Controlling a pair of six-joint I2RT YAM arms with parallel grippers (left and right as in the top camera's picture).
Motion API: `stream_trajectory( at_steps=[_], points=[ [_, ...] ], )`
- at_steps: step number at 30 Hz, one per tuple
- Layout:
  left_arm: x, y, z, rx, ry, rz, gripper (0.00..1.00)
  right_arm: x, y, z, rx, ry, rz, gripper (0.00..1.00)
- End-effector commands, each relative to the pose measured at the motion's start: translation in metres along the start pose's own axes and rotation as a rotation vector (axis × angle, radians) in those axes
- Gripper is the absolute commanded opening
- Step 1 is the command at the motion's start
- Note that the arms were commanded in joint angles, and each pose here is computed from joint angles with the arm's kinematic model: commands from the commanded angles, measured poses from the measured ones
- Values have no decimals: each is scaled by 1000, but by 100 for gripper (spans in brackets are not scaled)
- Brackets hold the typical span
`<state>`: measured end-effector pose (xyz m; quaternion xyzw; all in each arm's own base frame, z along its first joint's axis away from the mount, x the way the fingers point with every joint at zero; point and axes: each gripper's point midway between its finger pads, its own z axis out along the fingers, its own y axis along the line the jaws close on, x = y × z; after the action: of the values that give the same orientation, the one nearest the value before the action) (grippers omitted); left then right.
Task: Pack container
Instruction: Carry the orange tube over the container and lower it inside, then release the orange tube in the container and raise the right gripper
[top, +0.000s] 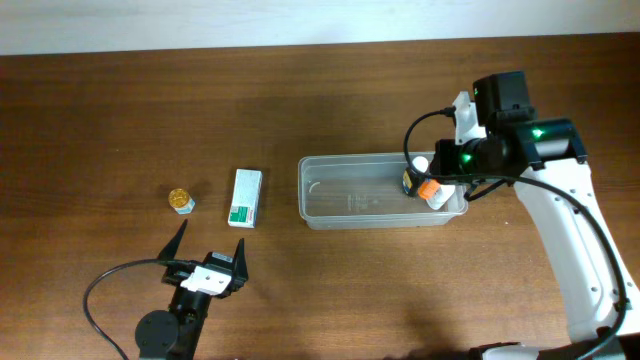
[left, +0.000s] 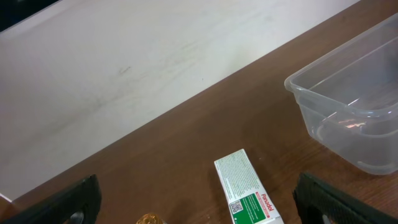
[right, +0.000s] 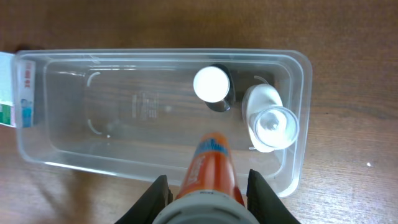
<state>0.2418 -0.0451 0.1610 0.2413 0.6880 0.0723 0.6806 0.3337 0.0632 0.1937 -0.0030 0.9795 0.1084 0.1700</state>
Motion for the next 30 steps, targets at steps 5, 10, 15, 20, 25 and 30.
stream_trajectory(
  at_steps=[5, 10, 15, 20, 25, 30],
  points=[
    [0, -1, 0, 7, -5, 5, 100, 10, -4, 26, 6, 4, -111, 20],
    [0, -1, 0, 6, -5, 5, 99, 14, -6, 34, 6, 11, -125, 20],
    [0, -1, 0, 7, -5, 5, 99, 22, -8, 40, 8, 34, -139, 20],
    [0, -1, 0, 6, -5, 5, 99, 27, -10, 47, 8, 42, -139, 21],
    [0, -1, 0, 6, -5, 5, 99, 31, -7, 53, 4, 49, -161, 21],
    [0, -1, 0, 6, -5, 5, 99, 35, 3, 61, -6, 50, -196, 21]
  ],
)
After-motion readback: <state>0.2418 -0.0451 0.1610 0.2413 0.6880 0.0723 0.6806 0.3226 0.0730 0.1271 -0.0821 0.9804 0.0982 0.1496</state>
